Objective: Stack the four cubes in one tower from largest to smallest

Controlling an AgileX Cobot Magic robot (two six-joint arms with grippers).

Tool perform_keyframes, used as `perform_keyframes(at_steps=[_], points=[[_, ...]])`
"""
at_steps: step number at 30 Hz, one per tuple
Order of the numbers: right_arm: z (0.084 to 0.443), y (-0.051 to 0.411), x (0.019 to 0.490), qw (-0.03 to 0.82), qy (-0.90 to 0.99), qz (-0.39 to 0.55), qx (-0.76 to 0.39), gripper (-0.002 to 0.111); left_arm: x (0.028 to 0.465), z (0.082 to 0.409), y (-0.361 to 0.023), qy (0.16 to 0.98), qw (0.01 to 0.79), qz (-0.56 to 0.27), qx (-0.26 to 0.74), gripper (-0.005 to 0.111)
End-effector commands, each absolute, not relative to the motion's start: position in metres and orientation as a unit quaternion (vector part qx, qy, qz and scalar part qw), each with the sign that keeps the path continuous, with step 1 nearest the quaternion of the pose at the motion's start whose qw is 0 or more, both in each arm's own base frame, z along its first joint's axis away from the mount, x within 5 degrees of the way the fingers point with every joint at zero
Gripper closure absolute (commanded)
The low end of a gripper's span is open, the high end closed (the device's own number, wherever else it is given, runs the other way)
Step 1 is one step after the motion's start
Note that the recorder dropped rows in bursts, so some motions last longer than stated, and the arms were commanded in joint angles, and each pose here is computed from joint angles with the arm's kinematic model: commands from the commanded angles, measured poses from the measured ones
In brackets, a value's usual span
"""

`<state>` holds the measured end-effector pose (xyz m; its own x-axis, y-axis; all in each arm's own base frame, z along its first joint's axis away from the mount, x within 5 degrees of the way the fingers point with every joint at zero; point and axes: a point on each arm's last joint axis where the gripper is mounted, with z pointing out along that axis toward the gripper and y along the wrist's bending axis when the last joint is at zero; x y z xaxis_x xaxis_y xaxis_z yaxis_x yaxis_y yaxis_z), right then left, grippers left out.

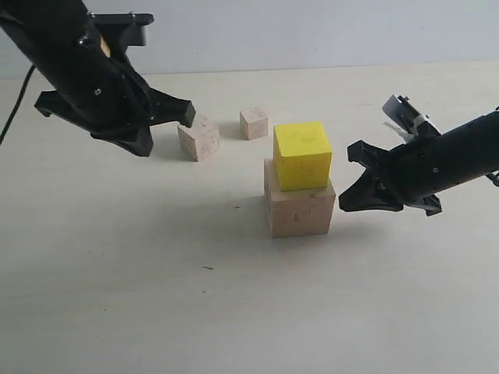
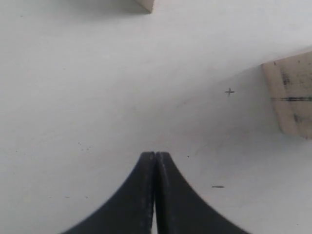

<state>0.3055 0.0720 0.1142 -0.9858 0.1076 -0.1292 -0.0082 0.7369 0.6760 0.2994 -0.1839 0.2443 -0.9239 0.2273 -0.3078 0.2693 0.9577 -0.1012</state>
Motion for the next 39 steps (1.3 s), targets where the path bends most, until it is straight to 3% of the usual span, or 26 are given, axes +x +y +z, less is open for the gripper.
perform_keyframes(at_steps=[1, 12, 20, 39], points=[[0.112, 0.077, 0.307, 0.077, 0.909, 0.409, 0.025, 0.108, 0.296, 0.254, -0.163, 0.975, 0.184, -0.078, 0.101, 0.104], [0.111, 0.076, 0.314, 0.108, 0.907, 0.405, 0.041, 0.108, 0.277, 0.27, -0.116, 0.968, 0.232, -0.08, 0.054, 0.104], [0.103, 0.084, 0.327, 0.082, 0.88, 0.466, 0.054, 0.108, 0.268, 0.27, -0.111, 0.966, 0.239, -0.075, 0.058, 0.104], [0.099, 0.108, 0.332, 0.076, 0.877, 0.473, 0.035, 0.108, 0.269, 0.271, -0.112, 0.965, 0.245, -0.077, 0.058, 0.104]])
